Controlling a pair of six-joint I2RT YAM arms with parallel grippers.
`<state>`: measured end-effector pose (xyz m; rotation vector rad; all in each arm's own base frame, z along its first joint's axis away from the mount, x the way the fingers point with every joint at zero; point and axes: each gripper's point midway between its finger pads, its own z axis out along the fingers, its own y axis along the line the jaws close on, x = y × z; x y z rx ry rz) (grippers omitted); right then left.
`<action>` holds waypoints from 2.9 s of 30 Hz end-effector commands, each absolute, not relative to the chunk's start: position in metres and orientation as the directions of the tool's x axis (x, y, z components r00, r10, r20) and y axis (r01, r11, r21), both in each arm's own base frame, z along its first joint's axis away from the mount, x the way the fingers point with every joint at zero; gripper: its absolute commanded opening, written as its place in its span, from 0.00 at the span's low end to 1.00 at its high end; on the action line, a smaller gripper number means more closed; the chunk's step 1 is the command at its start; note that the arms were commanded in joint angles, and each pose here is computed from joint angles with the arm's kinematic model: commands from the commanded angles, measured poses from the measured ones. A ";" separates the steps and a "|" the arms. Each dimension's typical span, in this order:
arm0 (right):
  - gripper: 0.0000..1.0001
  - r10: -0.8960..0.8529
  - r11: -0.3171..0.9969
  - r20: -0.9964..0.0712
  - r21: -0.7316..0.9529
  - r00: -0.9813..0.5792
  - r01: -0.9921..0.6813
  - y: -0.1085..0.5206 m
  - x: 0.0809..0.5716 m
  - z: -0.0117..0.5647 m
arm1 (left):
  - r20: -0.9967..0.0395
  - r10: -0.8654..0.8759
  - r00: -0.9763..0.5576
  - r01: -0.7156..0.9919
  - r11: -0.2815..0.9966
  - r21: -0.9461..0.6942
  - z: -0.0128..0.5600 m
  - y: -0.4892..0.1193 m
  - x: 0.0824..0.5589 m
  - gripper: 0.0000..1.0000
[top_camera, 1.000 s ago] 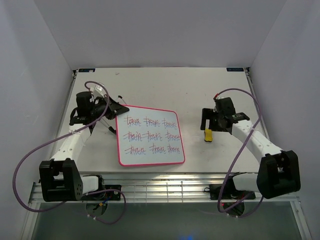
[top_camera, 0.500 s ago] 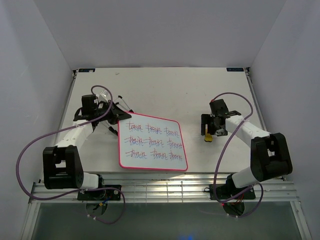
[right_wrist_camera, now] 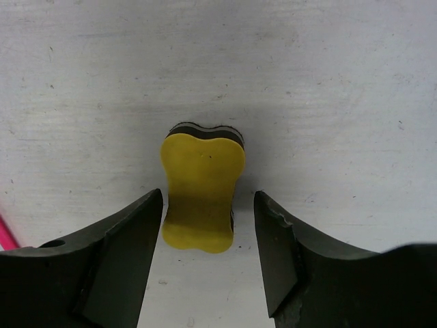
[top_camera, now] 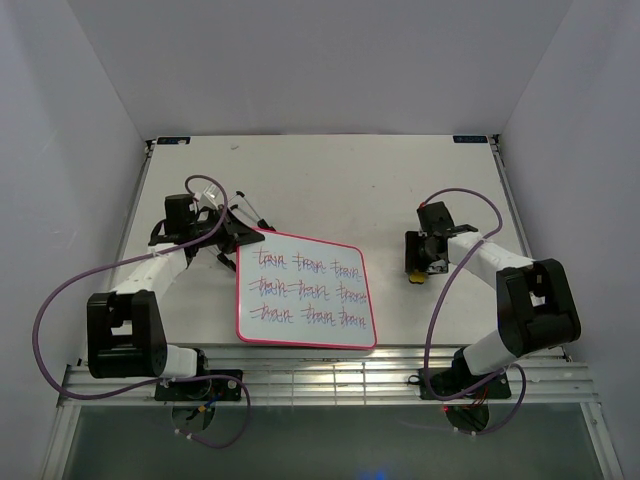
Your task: Erase the whiteboard
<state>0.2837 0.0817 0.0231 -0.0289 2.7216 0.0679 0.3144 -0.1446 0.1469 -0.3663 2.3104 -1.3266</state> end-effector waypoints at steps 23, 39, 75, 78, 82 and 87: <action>0.46 -0.030 0.999 -0.458 0.010 -0.888 -0.039 0.087 0.296 0.025 | -0.307 -0.394 -0.866 0.062 0.524 -0.849 0.141 -0.145 0.304 0.00; 0.31 -0.106 0.954 -0.596 0.166 -0.796 -0.251 0.143 0.297 0.076 | -0.394 -0.413 -0.821 0.131 0.536 -0.834 0.161 -0.151 0.306 0.00; 0.31 -0.388 0.565 -0.833 0.122 -0.394 -0.816 0.468 0.174 0.225 | -0.533 -0.432 -0.728 0.253 0.554 -0.793 0.220 -0.177 0.294 0.00; 0.31 -0.405 0.590 -0.813 0.118 -0.419 -0.799 0.462 0.178 0.216 | -0.532 -0.427 -0.731 0.255 0.553 -0.793 0.220 -0.179 0.293 0.00; 0.31 -0.432 0.635 -0.758 0.129 -0.489 -0.761 0.444 0.187 0.193 | -0.539 -0.422 -0.729 0.266 0.551 -0.791 0.223 -0.181 0.292 0.00; 0.30 -0.444 0.673 -0.703 0.148 -0.555 -0.725 0.418 0.196 0.168 | -0.553 -0.416 -0.722 0.283 0.552 -0.784 0.227 -0.181 0.290 0.00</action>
